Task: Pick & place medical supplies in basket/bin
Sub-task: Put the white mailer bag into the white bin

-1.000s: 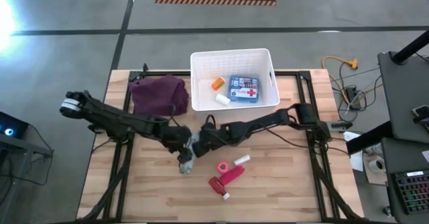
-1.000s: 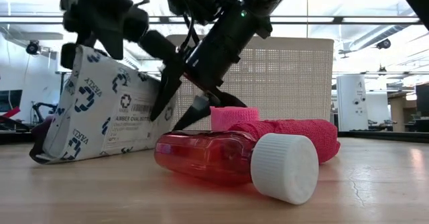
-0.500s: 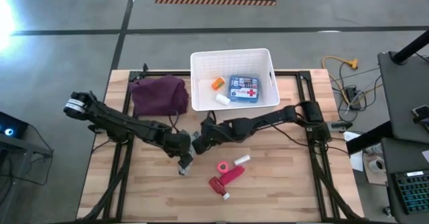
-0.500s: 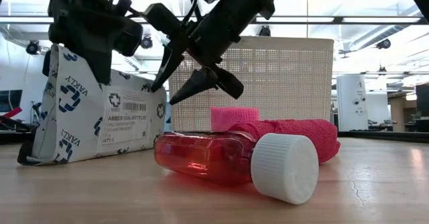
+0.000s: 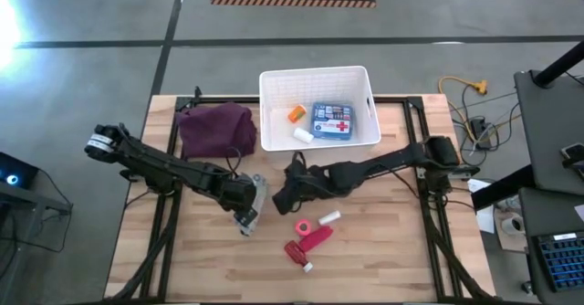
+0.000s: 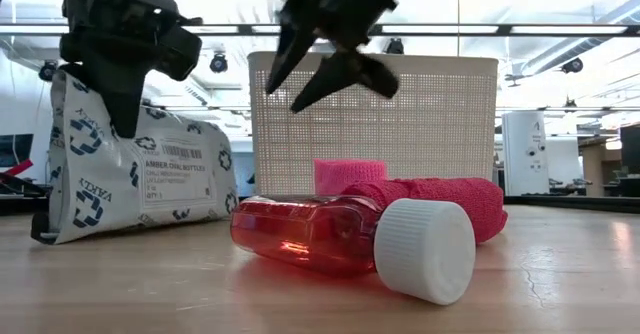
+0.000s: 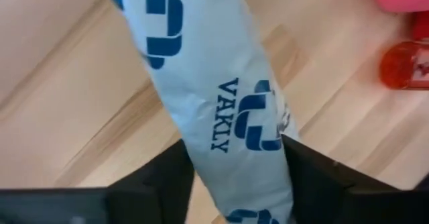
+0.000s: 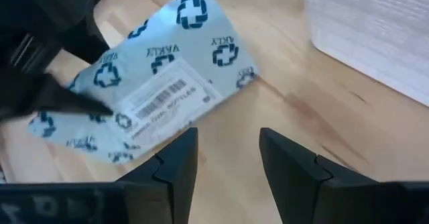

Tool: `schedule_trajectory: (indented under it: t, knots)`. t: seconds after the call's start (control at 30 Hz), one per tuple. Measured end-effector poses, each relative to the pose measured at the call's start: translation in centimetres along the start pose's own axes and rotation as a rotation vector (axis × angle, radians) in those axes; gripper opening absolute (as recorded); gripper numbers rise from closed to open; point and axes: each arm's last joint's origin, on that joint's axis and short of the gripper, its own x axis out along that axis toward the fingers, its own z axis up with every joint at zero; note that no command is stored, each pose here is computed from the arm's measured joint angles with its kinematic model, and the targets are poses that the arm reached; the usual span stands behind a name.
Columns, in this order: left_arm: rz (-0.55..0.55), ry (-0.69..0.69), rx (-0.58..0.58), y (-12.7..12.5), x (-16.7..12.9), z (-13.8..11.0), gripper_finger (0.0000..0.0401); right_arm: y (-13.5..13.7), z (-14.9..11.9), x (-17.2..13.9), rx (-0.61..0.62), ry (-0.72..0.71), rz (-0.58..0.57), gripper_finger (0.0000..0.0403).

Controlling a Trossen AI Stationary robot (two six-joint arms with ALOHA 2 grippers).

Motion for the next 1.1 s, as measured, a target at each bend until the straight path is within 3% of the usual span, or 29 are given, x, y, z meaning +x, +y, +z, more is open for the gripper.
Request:
schedule_trajectory:
  t: [0.17,0.3,0.5,0.63,0.73,0.8,0.9,1.0,1.1]
  knots:
    - [-0.021,-0.014,0.018,-0.1,0.1,0.1,0.0112,-0.6,-1.0,-3.0,0.002,-0.044,-0.073,0.0149]
    - [0.007,-0.043,0.024,-0.2,-2.2,0.1,0.0106,-2.2,-1.7,-6.6,0.022,-0.113,-0.196,0.0143]
    - [-0.041,-0.345,-0.016,-1.6,-13.3,0.5,0.0106,-6.1,-2.6,-13.4,0.122,-0.259,-0.348,0.0134]
    - [-0.113,-0.599,-0.030,-1.8,-20.8,0.9,0.0106,-8.8,-3.1,-17.1,0.246,-0.374,-0.324,0.0129]
    - [-0.120,-0.747,0.010,-2.4,-23.9,2.0,0.0106,-10.4,-3.5,-18.2,0.292,-0.420,-0.292,0.0127]
    - [-0.039,-0.840,0.080,-2.9,-24.6,3.7,0.0106,-11.2,-3.8,-18.4,0.328,-0.430,-0.283,0.0127]
    - [0.181,-0.907,0.132,-2.3,-24.0,8.2,0.0106,-11.9,-4.2,-18.1,0.356,-0.439,-0.275,0.0127]
    - [0.097,-0.858,0.135,-1.0,-22.3,14.0,0.0108,-12.0,-4.4,-17.7,0.352,-0.435,-0.263,0.0130]
    - [0.074,-0.777,0.143,0.6,-19.7,17.7,0.0134,-11.8,-4.4,-17.6,0.337,-0.426,-0.256,0.0136]
